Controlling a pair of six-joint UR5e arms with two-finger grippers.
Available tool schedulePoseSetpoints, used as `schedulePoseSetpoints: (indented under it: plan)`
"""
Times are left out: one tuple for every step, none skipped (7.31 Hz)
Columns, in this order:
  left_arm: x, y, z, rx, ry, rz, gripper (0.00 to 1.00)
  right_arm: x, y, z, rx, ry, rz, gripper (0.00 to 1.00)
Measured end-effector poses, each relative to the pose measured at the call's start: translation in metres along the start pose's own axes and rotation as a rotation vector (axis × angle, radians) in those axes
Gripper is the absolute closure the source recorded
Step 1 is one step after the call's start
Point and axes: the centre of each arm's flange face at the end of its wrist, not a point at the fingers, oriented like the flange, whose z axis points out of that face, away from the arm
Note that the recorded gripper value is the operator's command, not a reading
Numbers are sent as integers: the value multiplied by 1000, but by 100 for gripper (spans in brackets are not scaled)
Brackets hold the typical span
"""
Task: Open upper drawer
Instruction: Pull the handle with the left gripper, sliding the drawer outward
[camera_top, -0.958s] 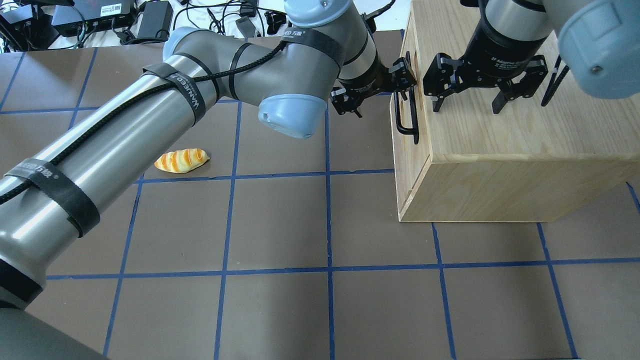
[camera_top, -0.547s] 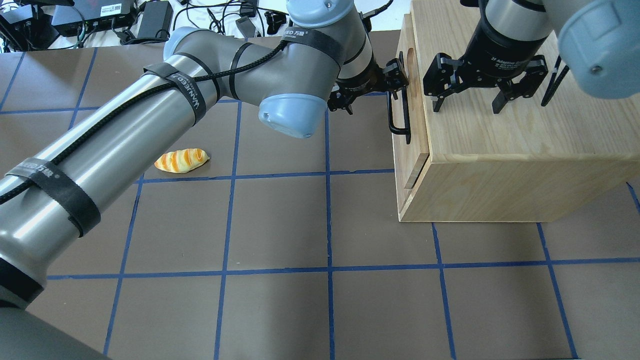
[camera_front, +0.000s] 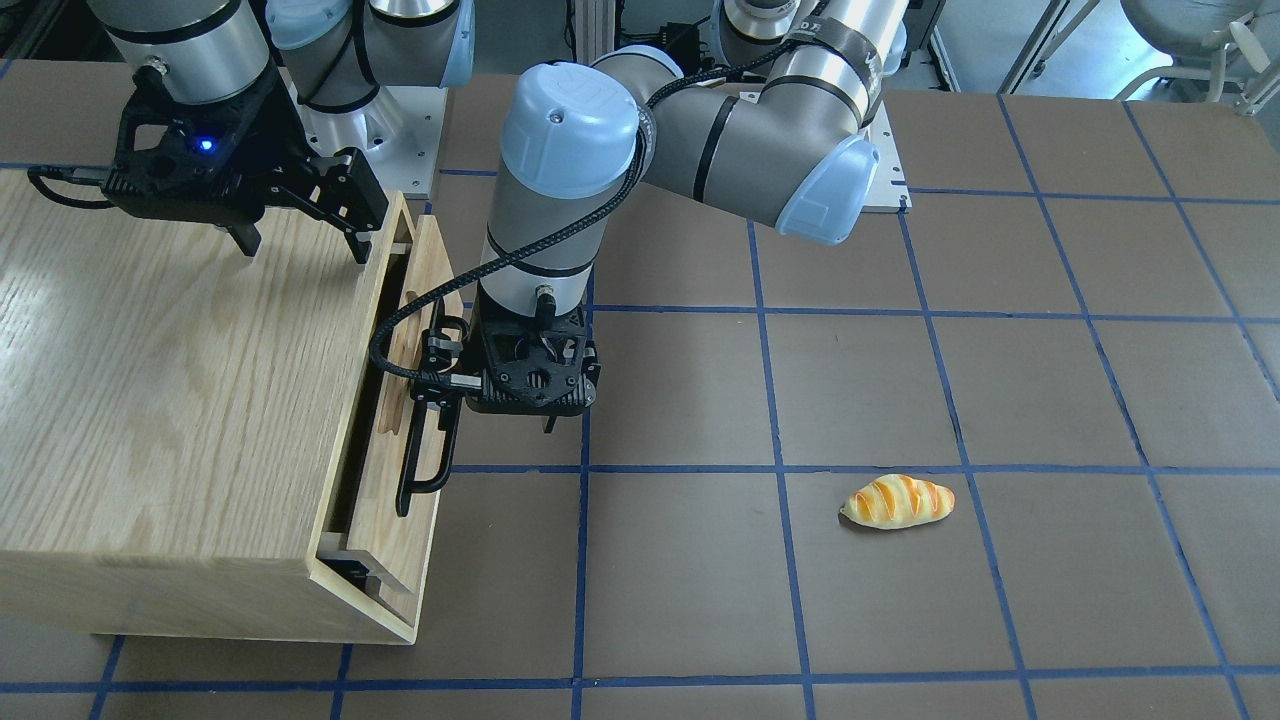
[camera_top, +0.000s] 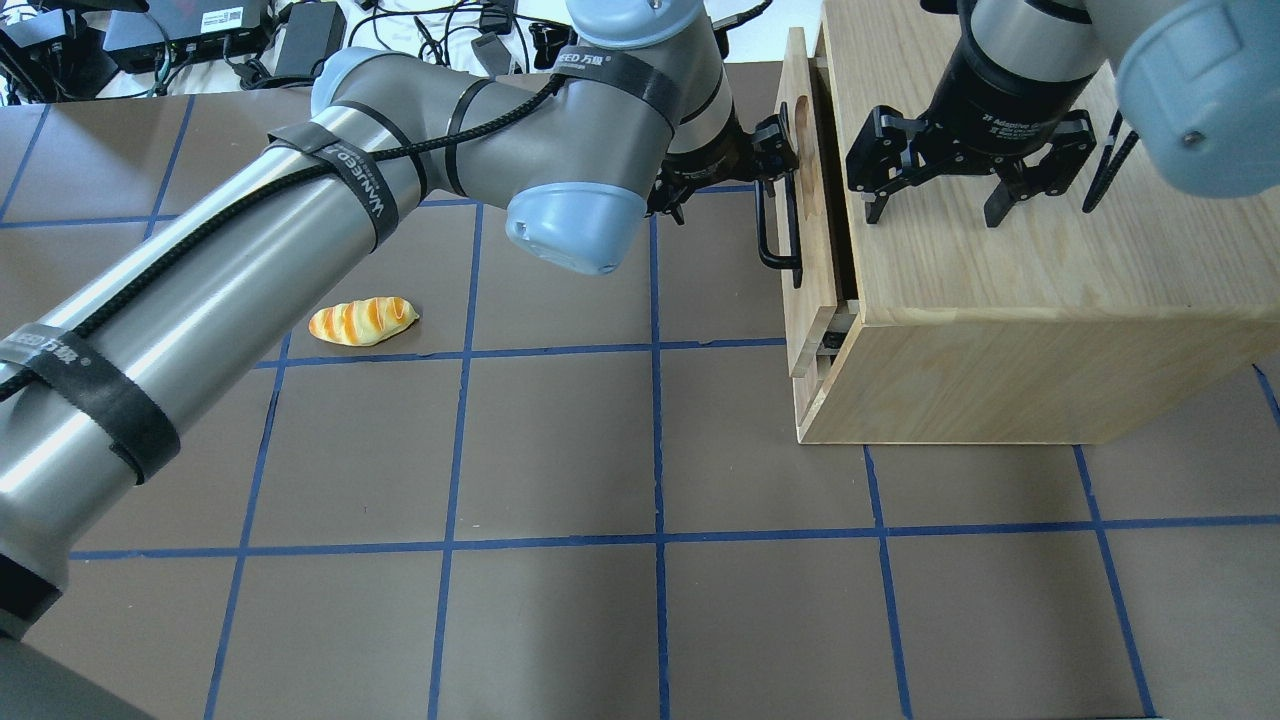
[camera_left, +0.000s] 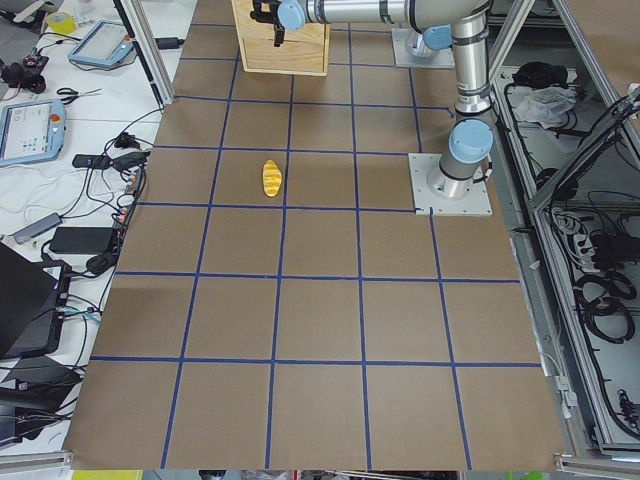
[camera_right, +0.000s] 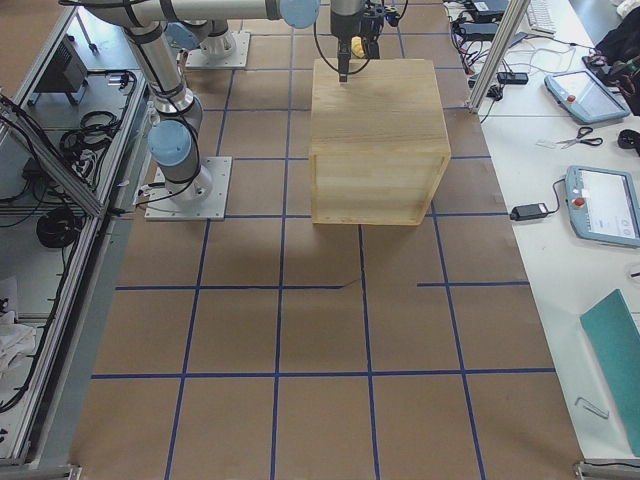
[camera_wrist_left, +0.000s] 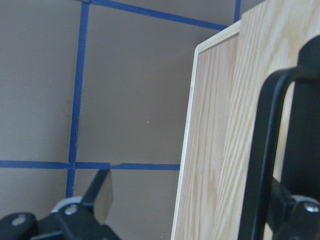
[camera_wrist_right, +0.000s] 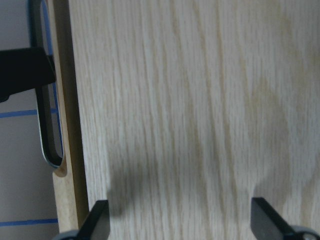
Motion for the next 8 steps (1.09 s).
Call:
schedulePoseSetpoints:
  plan:
    - [-2, 0, 0, -1, -13, -2, 0, 0, 0, 0, 0, 0, 0, 0]
    - [-6, -1, 0, -5, -32, -7, 0, 0, 0, 0, 0, 0, 0, 0]
    - [-11, -3, -1, -16, -50, -16, 0, 0, 0, 0, 0, 0, 0, 0]
    - [-15, -4, -2, -23, -60, -23, 0, 0, 0, 0, 0, 0, 0, 0]
    - [-20, -6, -6, -28, -67, -31, 0, 0, 0, 0, 0, 0, 0, 0]
    - [-27, -10, -11, -33, -76, -43, 0, 0, 0, 0, 0, 0, 0, 0]
    - [-33, -12, -17, -37, -81, -49, 0, 0, 0, 0, 0, 0, 0, 0]
    - [-36, -13, -20, -40, -86, -49, 0, 0, 0, 0, 0, 0, 0, 0]
